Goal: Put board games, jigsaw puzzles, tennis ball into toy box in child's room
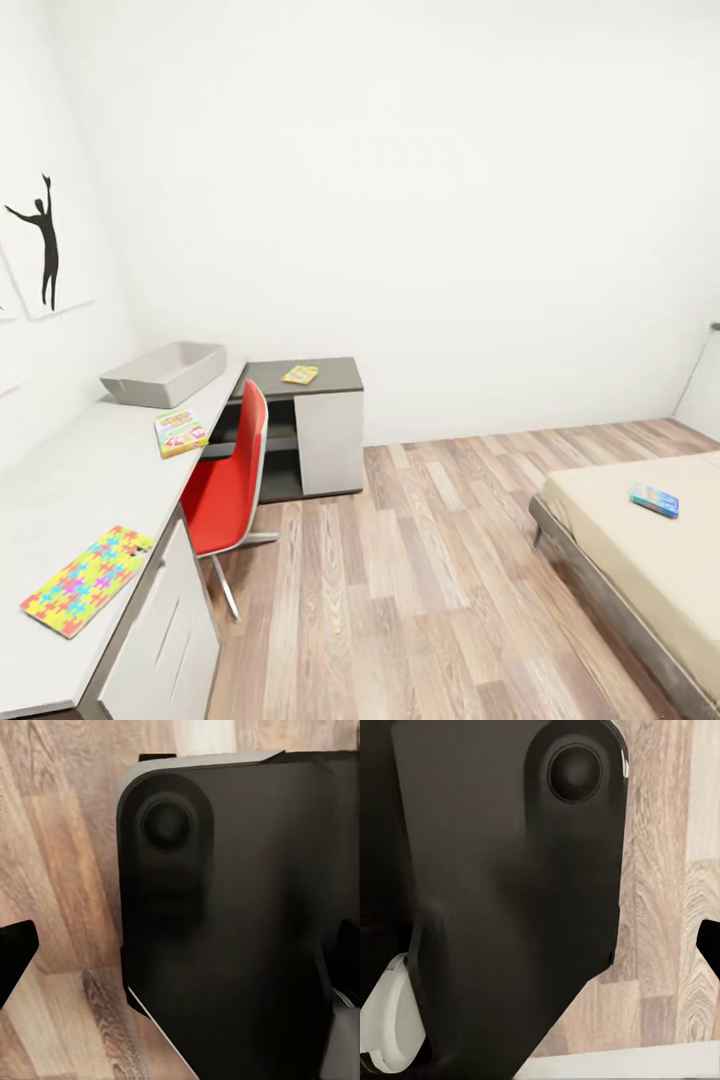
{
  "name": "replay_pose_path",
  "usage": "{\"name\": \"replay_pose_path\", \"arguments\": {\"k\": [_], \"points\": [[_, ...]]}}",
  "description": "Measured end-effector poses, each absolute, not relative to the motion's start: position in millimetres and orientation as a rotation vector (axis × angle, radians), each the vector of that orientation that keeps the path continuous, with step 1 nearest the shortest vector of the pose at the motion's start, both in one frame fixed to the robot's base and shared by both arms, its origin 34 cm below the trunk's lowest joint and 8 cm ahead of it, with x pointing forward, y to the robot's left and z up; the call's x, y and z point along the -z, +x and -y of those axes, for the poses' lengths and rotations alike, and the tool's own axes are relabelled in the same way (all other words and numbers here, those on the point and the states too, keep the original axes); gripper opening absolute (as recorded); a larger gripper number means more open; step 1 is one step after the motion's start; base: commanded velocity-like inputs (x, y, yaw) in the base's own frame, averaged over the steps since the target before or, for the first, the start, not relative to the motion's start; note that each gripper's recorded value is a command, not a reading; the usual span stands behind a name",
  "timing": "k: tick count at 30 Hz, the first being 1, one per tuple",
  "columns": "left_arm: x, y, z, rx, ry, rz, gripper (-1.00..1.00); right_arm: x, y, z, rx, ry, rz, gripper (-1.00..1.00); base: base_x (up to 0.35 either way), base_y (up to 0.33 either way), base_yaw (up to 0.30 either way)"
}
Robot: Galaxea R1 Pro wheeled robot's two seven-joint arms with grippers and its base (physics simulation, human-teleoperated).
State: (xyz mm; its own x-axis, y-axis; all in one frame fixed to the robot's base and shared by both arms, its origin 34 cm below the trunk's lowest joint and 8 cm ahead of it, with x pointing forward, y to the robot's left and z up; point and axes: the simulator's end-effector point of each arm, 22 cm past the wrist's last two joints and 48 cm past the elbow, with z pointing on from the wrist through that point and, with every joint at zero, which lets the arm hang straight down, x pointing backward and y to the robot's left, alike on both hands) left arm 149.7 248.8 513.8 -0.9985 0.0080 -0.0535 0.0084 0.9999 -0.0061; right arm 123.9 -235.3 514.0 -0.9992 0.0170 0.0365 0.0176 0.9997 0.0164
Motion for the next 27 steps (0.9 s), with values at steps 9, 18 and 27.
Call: {"name": "replay_pose_path", "arguments": {"k": [9, 18, 27], "points": [[-526.3, 157.4, -248.8, 0.009, 0.013, -3.070, 1.00, -526.3, 122.9, 235.7, 0.025, -0.027, 3.106, 1.00, 0.000, 0.000, -0.279], [-538.6, 169.7, -250.1, 0.005, 0.013, -3.043, 1.00, -537.9, 121.4, 236.4, 0.024, -0.027, 3.105, 1.00, 0.000, 0.000, -0.279], [-550.0, 172.5, -250.3, 0.005, 0.013, -3.033, 1.00, -549.1, 119.2, 236.7, 0.022, -0.027, 3.104, 1.00, 0.000, 0.000, -0.279]]}}
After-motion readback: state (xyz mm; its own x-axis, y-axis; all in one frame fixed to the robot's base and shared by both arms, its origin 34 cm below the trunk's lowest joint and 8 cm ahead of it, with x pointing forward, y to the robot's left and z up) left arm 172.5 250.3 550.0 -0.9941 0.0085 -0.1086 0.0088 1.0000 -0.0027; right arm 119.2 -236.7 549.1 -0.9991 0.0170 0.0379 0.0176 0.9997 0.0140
